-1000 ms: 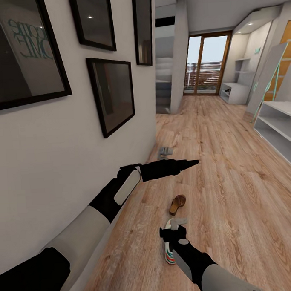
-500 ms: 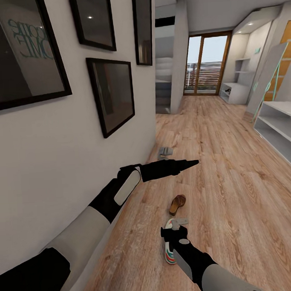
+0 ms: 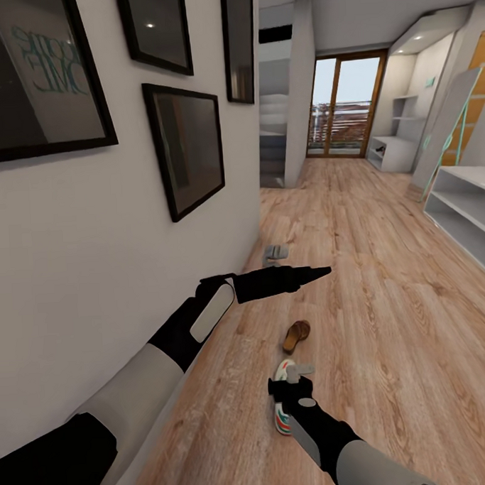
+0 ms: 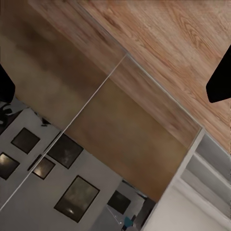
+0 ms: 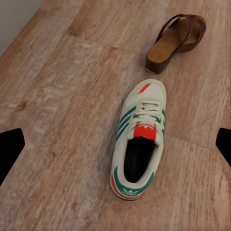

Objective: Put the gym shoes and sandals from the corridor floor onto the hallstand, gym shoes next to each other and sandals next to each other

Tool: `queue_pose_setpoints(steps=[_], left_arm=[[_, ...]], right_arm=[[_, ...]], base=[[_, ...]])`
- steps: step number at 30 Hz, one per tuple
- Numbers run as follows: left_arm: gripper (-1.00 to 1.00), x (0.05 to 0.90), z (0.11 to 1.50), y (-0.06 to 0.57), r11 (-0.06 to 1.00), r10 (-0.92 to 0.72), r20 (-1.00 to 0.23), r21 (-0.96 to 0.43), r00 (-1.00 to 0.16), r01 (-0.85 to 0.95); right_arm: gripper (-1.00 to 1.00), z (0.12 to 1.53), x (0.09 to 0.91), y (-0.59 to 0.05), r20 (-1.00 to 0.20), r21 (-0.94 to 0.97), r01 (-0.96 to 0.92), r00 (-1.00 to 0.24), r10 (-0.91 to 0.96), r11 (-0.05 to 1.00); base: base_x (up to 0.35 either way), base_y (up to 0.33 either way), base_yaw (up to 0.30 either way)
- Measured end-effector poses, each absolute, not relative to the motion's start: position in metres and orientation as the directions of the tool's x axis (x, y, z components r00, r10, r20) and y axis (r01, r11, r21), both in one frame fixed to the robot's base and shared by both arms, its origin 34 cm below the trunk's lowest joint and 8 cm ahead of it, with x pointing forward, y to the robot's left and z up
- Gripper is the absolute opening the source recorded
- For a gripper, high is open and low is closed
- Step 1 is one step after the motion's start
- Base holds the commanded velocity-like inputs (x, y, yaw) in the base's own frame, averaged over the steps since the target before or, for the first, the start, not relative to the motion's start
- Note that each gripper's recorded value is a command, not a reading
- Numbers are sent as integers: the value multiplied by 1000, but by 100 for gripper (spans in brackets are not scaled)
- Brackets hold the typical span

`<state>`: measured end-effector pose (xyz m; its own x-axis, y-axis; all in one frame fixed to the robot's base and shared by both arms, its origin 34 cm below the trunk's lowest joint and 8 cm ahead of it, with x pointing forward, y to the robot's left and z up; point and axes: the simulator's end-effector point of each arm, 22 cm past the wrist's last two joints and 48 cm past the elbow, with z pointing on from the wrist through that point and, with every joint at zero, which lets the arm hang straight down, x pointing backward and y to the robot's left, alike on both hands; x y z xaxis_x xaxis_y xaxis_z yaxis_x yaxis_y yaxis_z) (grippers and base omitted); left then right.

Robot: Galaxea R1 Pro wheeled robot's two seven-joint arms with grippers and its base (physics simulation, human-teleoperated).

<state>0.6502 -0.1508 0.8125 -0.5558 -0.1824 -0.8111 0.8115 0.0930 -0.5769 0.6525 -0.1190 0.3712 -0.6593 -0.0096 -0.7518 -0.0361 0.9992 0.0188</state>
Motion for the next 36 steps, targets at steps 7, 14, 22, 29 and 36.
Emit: queue_pose_setpoints(steps=[7,14,22,29,36], left_arm=[[100,649,792,-150,94,-183,-806,-585,-563,806],[100,647,770,-150,95,-183,-799,-594,-572,799],[100,650,745,-150,95,-183,-785,-613,-591,784],[100,658,722,-150,96,-183,-762,-642,-621,760],[100,663,707,-151,95,-183,-747,-661,-640,744]], right_arm=[[100,350,647,-126,-742,30,2,-670,23,1000],[100,329,641,-130,-733,37,18,-679,39,999],[100,304,634,-130,-718,38,22,-695,42,999],[100,282,625,-131,-690,38,27,-722,46,999],[100,268,620,-131,-673,37,28,-738,46,999]], base=[[0,0,104],[0,0,109],[0,0,109],[0,0,-34],[0,0,-140]])
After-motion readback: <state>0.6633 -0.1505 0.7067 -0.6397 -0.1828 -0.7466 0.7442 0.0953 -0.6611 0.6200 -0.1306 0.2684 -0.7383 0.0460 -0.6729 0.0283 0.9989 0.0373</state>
